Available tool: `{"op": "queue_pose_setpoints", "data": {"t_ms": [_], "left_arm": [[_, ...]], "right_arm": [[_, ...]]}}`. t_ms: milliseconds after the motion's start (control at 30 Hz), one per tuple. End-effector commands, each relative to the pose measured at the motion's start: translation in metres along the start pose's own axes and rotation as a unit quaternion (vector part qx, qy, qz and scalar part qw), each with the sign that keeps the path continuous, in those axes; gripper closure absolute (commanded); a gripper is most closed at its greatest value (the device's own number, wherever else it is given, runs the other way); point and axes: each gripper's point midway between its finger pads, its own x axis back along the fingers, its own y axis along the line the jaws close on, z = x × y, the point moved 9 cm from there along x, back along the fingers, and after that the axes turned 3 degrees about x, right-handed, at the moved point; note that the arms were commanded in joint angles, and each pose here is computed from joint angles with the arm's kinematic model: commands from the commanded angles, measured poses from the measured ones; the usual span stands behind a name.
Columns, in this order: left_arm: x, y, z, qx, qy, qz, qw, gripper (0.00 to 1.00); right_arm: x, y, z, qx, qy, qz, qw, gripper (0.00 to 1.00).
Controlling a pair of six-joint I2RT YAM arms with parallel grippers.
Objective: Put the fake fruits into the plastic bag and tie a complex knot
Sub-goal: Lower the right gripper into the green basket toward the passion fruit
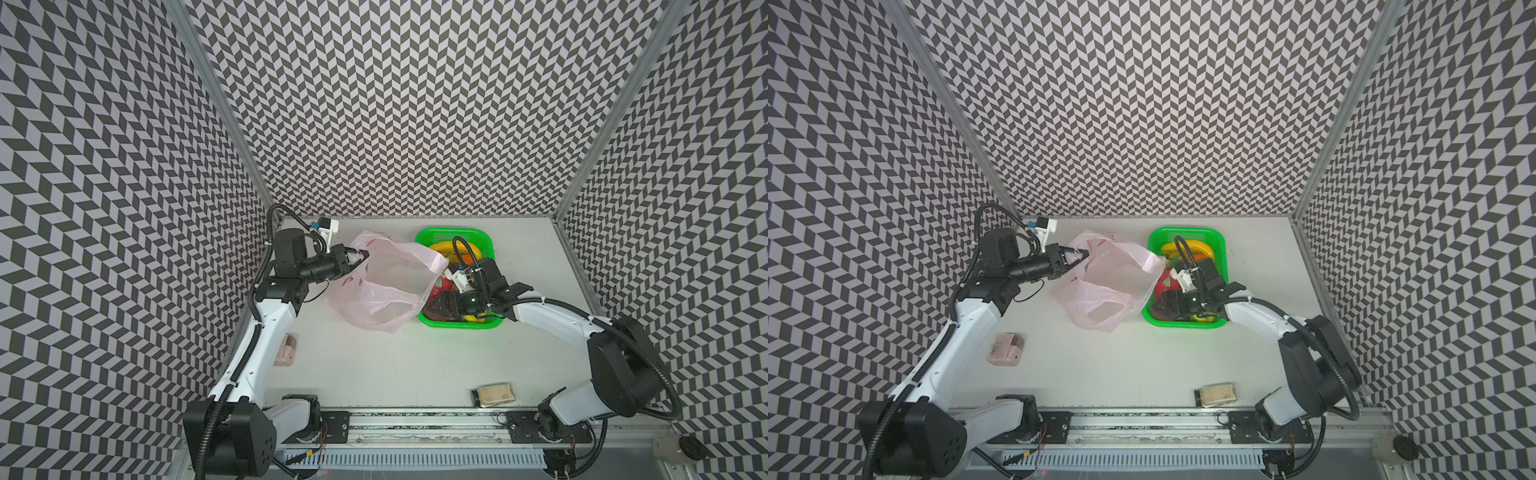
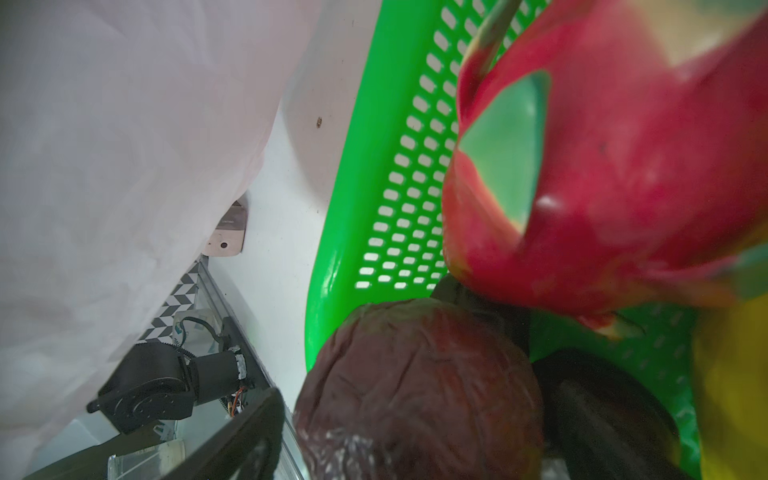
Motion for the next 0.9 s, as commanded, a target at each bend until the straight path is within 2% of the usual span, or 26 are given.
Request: {"op": "queue_pose_setpoints", "data": {"t_ms": [0,167,367,600,867], "left_arm": [[0.008,-0.005,0.001,-0.012,-0.012,-0.013,1.0,1.0],[0.009,-0.001,0.003,-0.012,-0.015,-0.033,0.999,1.0],[0.01,-0.002,0.002,-0.019,-0.017,-0.043,0.999,1.0],[0.01,0.001,0.002,-0.018,-0.018,-0.055,0.998,1.0],[0.01,0.001,0.002,-0.018,-0.016,-0.057,0.998,1.0]], "right_arm": [[-0.012,-0.004,0.004,-0.015,0.009,-0.006,1.0,0.01],[-0.019,-0.006,0.009,-0.024,0.025,-0.007,0.999,0.01],[-0.01,-0.005,0.014,0.007,0.03,0.027,0.999,0.01],[0.002,0.004,0.015,0.028,0.039,0.015,0.999,0.01],[-0.01,-0.003,0.021,0.02,0.051,0.013,0.998,0.01]]}}
